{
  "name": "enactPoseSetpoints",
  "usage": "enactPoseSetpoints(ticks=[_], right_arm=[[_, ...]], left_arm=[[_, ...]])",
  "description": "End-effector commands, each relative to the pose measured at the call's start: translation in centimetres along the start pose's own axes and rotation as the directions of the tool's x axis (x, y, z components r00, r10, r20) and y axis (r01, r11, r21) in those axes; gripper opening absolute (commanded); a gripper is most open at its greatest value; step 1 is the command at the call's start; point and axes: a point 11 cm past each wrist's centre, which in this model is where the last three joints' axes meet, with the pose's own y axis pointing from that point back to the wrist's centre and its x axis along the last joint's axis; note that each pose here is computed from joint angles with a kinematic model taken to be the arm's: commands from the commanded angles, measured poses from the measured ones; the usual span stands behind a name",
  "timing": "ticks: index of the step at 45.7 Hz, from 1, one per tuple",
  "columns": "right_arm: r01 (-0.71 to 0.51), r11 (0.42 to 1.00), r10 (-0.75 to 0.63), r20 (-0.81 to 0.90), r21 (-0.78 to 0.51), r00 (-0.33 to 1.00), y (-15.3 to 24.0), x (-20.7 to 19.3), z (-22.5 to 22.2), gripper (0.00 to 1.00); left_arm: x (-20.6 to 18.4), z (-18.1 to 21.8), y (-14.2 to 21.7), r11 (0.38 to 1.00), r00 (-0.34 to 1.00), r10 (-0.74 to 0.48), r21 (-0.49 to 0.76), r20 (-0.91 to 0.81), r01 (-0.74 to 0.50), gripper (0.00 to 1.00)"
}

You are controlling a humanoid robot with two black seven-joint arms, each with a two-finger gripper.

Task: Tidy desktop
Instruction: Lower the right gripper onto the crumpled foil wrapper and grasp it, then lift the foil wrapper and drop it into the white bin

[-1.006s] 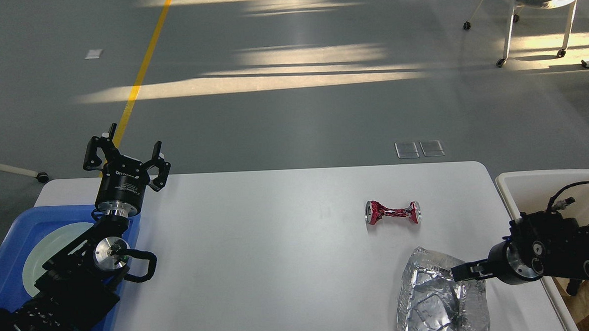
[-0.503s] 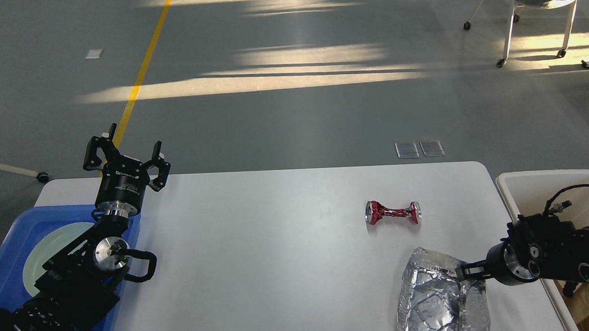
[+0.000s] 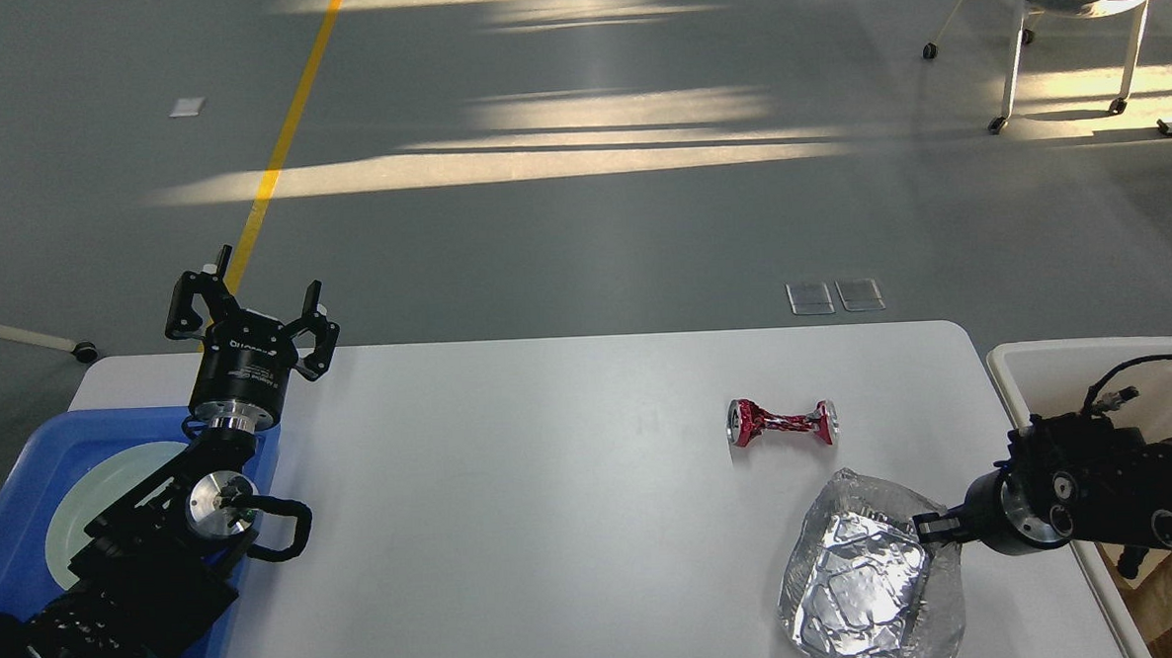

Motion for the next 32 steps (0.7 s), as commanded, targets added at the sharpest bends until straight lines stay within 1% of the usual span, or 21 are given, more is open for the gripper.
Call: enactPoseSetpoints(ticks=[1, 5, 8, 14, 20, 21, 25, 32], right_arm=[[-0.012, 1.000, 0.012, 0.019, 0.009, 1.000, 2.3, 2.1, 0.8, 0.00], [-0.011, 0.999, 0.010, 0.029, 0.034, 1.000, 5.4, 5.0, 1.1, 0.00], [-0.001, 0.997, -0.003, 0.045, 0.071, 0.999, 8.5, 7.1, 1.4, 0.00], [0.002, 0.984, -0.019, 0.094, 0.177, 0.995, 16.5, 11.8, 0.9, 0.00], [-0.055, 0.962, 0.015, 0.146, 0.268, 0.989, 25.2, 15.2, 0.1, 0.00], [-0.074, 0.957, 0.034, 0.148, 0.280, 0.988, 26.7, 15.8, -0.1, 0.00], [-0.217, 0.926, 0.179, 0.148, 0.310, 0.973, 32.4, 18.3, -1.1, 0.00], [-0.398, 0.830, 0.379, 0.130, 0.390, 0.916, 41.3, 20.7, -4.2, 0.00]], left_arm=[[0.0, 0.0, 0.0, 1.000, 1.000, 0.000, 0.000, 0.000, 0.000, 0.96], [0.0, 0.0, 0.0, 1.000, 1.000, 0.000, 0.001, 0.000, 0.000, 0.96], [0.0, 0.0, 0.0, 1.000, 1.000, 0.000, 0.000, 0.000, 0.000, 0.96], [-0.1, 0.0, -0.1, 1.000, 1.000, -0.001, -0.001, 0.000, 0.001, 0.96], [0.0, 0.0, 0.0, 1.000, 1.000, 0.000, 0.001, 0.000, 0.000, 0.96], [0.0, 0.0, 0.0, 1.000, 1.000, 0.000, 0.000, 0.000, 0.000, 0.96], [0.0, 0.0, 0.0, 1.000, 1.000, 0.000, 0.000, 0.000, 0.000, 0.96], [0.0, 0.0, 0.0, 1.000, 1.000, 0.000, 0.000, 0.000, 0.000, 0.96]])
